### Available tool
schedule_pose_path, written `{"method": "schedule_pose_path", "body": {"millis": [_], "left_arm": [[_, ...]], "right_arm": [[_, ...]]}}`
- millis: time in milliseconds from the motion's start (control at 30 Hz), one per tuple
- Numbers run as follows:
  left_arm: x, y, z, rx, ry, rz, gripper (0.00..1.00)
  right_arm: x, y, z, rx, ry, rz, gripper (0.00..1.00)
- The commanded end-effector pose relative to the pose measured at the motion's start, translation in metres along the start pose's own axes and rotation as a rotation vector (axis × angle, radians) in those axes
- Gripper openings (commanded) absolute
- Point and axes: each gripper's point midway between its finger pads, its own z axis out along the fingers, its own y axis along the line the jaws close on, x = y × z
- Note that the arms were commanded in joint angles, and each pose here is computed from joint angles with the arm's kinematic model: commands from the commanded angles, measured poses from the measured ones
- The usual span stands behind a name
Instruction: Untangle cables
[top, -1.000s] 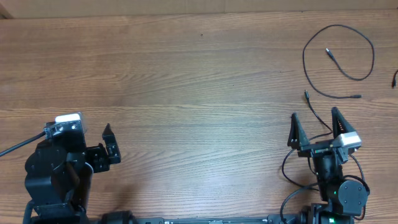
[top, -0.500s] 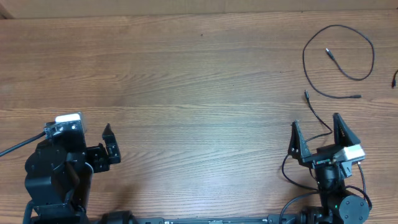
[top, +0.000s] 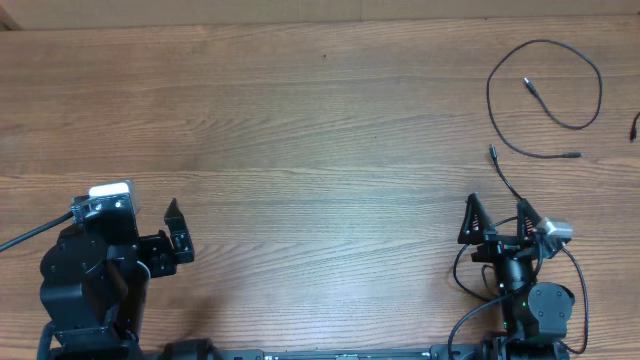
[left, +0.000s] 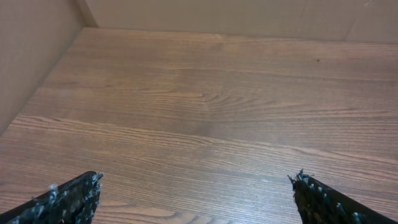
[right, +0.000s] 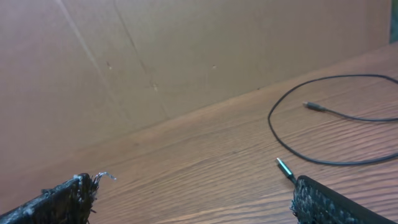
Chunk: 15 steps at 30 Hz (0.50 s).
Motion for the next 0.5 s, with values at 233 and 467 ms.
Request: {"method": "schedule_pose_path", "body": {"millis": [233,467], "left_arm": [[-0.0018,-0.0027,-0.0012,0.014,-0.009,-0.007,1.00],[-0.0018,-0.0027,-0.0012,0.014,-0.009,-0.007,1.00]], "right_arm": [[0.0023,-0.0009,0.0000,-0.007,0.002,-0.010,1.00],[0.0022,-0.0009,0.0000,-0.007,0.001,-0.011,1.00]]}}
